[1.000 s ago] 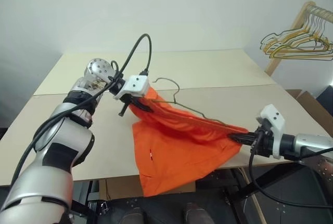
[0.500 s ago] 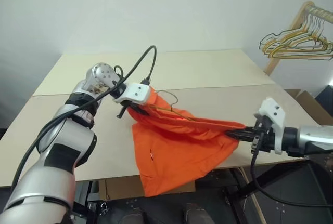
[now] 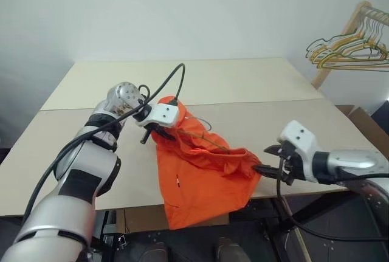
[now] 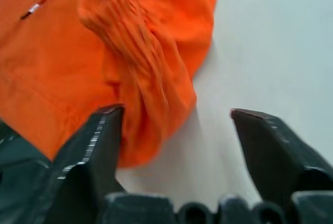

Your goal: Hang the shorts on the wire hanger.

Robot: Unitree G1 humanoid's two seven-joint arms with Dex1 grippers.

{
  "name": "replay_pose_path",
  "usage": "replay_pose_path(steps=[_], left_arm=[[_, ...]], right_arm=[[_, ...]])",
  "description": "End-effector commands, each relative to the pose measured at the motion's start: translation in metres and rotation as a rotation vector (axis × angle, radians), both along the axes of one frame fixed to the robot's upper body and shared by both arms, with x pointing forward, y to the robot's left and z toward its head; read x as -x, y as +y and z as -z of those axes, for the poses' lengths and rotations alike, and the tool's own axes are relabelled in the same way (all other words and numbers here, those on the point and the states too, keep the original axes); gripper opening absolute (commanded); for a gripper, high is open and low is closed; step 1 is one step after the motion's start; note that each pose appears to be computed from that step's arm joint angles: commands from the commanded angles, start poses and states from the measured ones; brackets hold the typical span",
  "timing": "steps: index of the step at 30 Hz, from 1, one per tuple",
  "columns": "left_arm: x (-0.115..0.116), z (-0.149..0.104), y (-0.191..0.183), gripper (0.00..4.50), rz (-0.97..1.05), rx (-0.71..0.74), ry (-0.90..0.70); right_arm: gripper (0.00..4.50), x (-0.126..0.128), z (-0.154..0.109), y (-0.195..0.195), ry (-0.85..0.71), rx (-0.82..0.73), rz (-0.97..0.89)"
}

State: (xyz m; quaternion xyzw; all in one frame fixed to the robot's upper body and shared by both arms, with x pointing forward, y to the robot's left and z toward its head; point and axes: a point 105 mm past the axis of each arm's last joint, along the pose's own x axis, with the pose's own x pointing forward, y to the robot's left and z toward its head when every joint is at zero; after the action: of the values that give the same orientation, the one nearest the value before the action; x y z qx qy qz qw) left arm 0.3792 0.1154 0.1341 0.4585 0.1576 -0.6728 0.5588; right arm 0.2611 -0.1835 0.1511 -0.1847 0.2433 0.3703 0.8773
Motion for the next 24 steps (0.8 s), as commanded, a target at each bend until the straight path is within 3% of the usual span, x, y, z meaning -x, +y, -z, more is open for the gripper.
replay_pose_path(steps=[1, 5, 15, 19, 24], left_arm=[[-0.004, -0.014, -0.002, 0.0, -0.002, 0.019, -0.034], [-0.005, -0.016, -0.005, 0.0, 0.001, 0.021, -0.042], [-0.005, -0.022, -0.012, 0.0, 0.018, 0.046, -0.038], [-0.005, -0.024, -0.01, 0.0, 0.015, 0.049, -0.04], [-0.004, -0.024, -0.007, 0.0, 0.014, 0.05, -0.037]], right_arm=[[4.45, -0.002, -0.045, -0.003, -0.165, -0.028, 0.002], [4.45, -0.003, -0.066, 0.028, -0.231, -0.102, -0.103], [4.45, -0.04, -0.05, 0.113, -0.155, -0.131, -0.201], [3.54, -0.05, -0.046, 0.12, -0.134, -0.112, -0.197], [1.62, -0.053, -0.047, 0.12, -0.134, -0.119, -0.214]])
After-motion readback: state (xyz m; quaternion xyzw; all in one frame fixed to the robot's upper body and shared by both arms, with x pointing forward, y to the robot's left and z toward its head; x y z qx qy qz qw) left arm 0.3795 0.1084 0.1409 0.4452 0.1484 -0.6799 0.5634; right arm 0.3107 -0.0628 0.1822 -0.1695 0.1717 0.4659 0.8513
